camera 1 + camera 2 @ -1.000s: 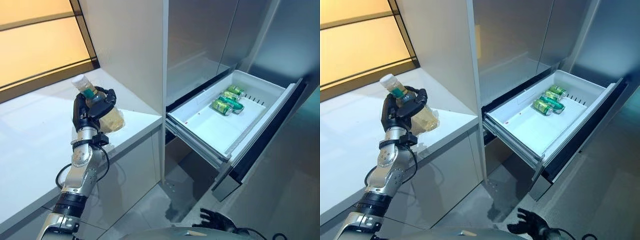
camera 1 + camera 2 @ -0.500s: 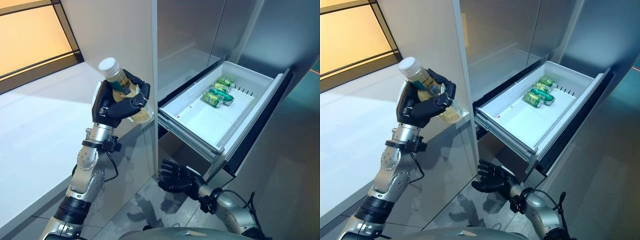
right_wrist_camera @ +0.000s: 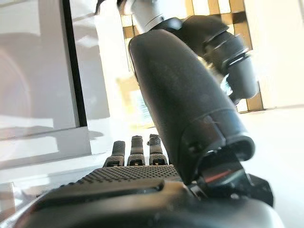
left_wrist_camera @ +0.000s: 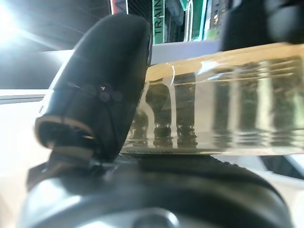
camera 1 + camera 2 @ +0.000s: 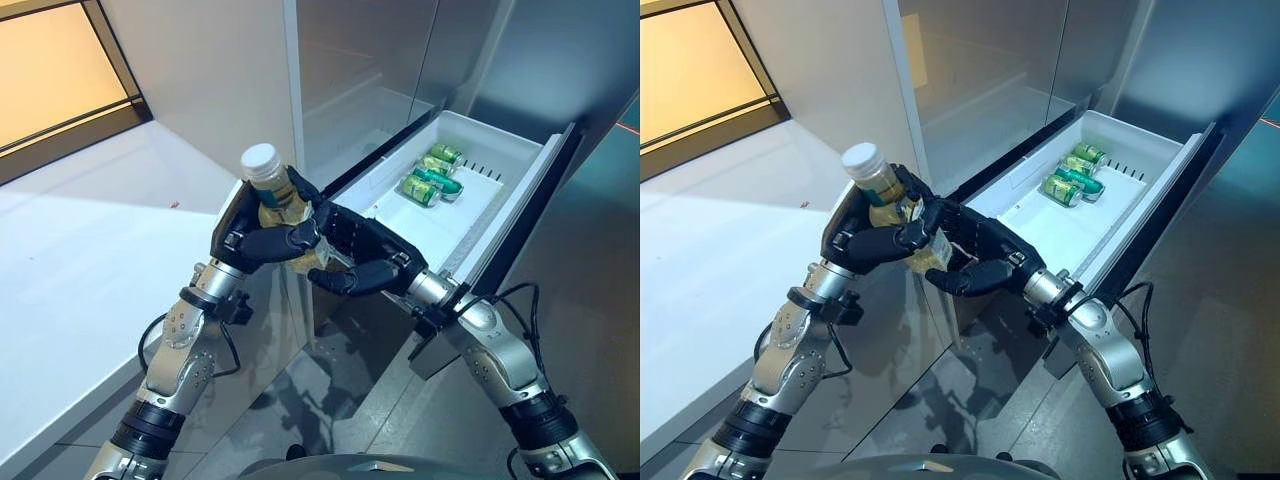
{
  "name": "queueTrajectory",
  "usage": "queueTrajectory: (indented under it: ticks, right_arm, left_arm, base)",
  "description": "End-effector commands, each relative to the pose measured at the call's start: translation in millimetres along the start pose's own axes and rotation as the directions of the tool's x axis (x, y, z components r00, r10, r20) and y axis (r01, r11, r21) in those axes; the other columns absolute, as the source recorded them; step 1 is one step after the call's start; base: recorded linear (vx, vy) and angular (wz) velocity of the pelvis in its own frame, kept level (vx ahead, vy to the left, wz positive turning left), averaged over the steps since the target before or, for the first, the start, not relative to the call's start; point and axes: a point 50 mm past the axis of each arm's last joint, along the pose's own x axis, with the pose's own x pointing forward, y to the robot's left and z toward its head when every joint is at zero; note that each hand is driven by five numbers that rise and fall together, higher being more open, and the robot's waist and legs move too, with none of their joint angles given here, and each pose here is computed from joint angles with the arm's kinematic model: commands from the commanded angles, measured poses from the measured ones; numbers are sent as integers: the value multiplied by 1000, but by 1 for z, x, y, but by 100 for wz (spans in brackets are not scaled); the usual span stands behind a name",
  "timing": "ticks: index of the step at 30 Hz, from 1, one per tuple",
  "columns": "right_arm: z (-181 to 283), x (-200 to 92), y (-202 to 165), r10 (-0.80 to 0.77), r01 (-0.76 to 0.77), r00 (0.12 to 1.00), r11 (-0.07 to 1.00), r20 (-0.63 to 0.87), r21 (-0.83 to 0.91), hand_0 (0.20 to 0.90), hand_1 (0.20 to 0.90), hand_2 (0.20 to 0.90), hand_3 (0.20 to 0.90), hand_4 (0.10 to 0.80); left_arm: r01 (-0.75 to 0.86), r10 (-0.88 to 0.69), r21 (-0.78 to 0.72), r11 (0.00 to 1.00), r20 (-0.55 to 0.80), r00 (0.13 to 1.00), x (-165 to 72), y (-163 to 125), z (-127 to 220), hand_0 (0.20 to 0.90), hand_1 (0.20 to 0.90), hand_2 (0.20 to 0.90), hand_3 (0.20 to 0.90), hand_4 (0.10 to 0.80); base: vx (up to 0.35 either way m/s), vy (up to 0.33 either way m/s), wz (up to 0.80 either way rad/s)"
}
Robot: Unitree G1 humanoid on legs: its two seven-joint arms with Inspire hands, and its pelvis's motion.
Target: Put drinks into fridge and close the fridge
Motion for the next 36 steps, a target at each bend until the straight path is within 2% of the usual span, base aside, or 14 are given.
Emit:
queueTrajectory:
  ticks: [1, 11, 17, 24, 33, 35, 36]
  right_arm:
    - [50, 9, 10, 130, -117, 971, 990, 200, -76, 900, 900, 900, 900, 800]
    - [51, 17, 18, 227, -210, 966, 967, 121, -142, 900, 900, 900, 900, 800]
    - [53, 21, 17, 224, -205, 969, 964, 102, -167, 900, 900, 900, 900, 800]
    - [50, 24, 21, 238, -227, 967, 966, 90, -122, 900, 900, 900, 900, 800]
    - [52, 32, 26, 223, -219, 969, 974, 106, -51, 900, 900, 900, 900, 800]
    - [49, 33, 24, 209, -209, 973, 978, 102, -12, 460, 460, 460, 387, 287]
    - [48, 33, 24, 205, -206, 974, 979, 100, -2, 300, 300, 300, 200, 100]
  left_arm:
    - [194, -190, 26, 981, 364, 912, 40, -29, 63, 300, 300, 300, 200, 100]
    - [227, -235, 61, 972, 311, 921, 53, -40, 55, 300, 300, 300, 200, 100]
    - [289, -286, 36, 957, 292, 912, 56, -46, 49, 300, 300, 300, 200, 100]
    - [386, -360, -20, 922, 317, 878, 55, -58, 47, 300, 300, 300, 200, 100]
    - [448, -416, -100, 888, 238, 878, 57, -71, 29, 300, 300, 300, 200, 100]
    - [456, -424, -114, 883, 223, 878, 56, -71, 24, 300, 300, 300, 200, 100]
    - [457, -425, -119, 882, 219, 878, 56, -72, 23, 300, 300, 300, 200, 100]
  base:
    - [0, 0, 0]
    - [0, 0, 0]
    - [0, 0, 0]
    - [0, 0, 0]
    - [0, 0, 0]
    - [16, -3, -3]
    - [0, 0, 0]
